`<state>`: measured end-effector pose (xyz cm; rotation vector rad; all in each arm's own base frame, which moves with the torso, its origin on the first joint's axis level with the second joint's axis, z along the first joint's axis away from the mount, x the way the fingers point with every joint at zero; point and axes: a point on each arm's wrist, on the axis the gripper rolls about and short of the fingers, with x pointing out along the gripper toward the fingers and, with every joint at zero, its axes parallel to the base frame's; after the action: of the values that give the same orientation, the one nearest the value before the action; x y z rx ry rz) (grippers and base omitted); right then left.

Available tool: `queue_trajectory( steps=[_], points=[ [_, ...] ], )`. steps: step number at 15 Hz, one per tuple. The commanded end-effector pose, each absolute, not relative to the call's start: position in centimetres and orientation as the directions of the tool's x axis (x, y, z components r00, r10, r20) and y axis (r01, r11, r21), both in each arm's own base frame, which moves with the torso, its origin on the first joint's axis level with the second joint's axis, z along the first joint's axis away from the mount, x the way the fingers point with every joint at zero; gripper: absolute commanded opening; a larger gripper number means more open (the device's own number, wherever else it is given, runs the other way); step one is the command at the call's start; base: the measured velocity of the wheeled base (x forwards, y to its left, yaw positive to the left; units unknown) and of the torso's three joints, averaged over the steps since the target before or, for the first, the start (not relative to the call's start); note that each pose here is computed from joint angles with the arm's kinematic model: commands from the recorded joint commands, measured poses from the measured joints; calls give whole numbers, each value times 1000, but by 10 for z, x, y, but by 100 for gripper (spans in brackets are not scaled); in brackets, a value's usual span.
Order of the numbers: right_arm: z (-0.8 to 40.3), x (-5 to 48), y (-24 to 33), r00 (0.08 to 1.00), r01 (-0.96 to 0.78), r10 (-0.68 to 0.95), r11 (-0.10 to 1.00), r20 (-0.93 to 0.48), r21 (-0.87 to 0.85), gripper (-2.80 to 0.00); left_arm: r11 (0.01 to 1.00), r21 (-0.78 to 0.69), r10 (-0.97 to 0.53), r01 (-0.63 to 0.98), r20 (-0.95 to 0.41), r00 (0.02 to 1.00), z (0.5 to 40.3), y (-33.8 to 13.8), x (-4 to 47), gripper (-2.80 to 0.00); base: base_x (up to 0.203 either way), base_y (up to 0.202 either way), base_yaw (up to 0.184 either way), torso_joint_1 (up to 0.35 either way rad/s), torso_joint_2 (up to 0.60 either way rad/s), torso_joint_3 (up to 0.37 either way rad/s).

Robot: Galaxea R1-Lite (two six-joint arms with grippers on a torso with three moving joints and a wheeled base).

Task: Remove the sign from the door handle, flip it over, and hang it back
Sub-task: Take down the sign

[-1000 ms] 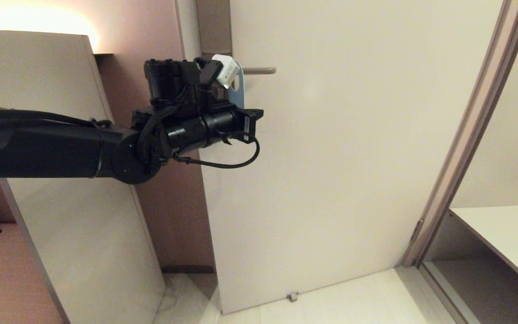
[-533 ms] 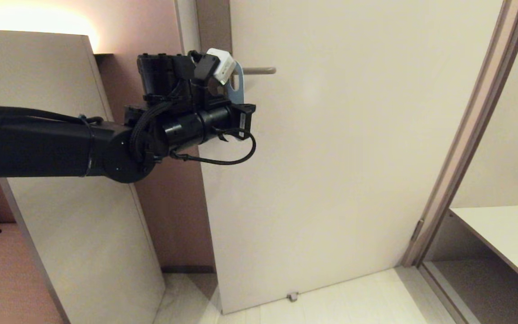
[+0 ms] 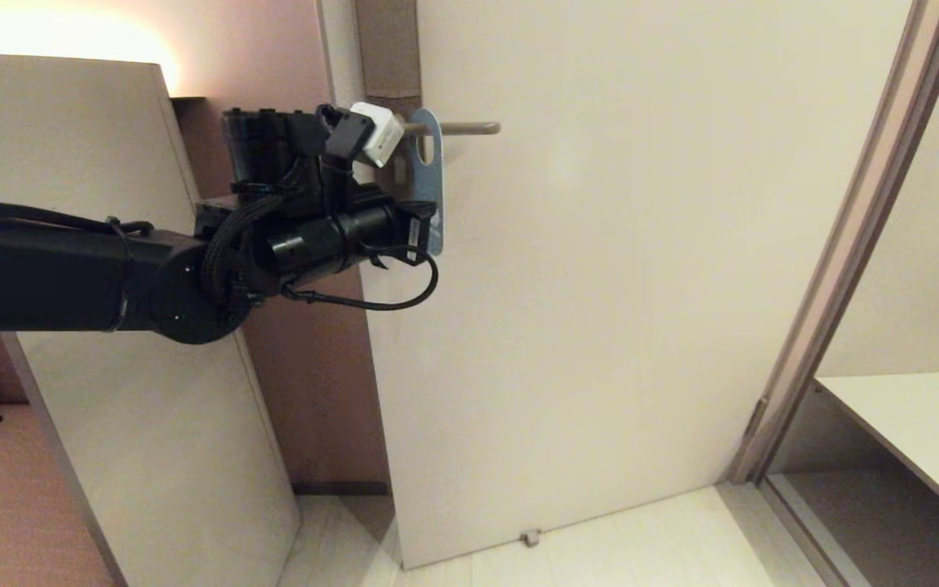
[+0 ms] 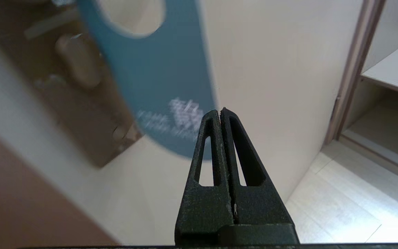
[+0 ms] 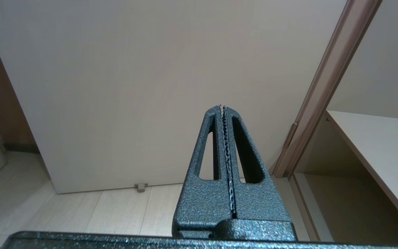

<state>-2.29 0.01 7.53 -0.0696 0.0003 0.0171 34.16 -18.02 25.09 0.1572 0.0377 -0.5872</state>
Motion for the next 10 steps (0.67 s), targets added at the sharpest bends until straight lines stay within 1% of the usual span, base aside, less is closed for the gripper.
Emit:
queue_trajectory(
  steps=[1,4,8,10],
  points=[
    [75,-23,0,1000,-18,18,997,-2,-70,-280,825,135,-544,549,-70,836,255,-175,338,-280,0,0,0,0,0,0],
    [75,-23,0,1000,-18,18,997,-2,-70,-280,811,134,-569,570,-52,821,261,-177,334,-280,0,0,0,0,0,0],
    [75,-23,0,1000,-18,18,997,-2,-70,-280,765,124,-631,633,-53,774,260,-180,335,-280,0,0,0,0,0,0],
    [75,-23,0,1000,-18,18,997,-2,-70,-280,757,120,-640,642,-60,766,255,-185,341,-280,0,0,0,0,0,0]
  ],
)
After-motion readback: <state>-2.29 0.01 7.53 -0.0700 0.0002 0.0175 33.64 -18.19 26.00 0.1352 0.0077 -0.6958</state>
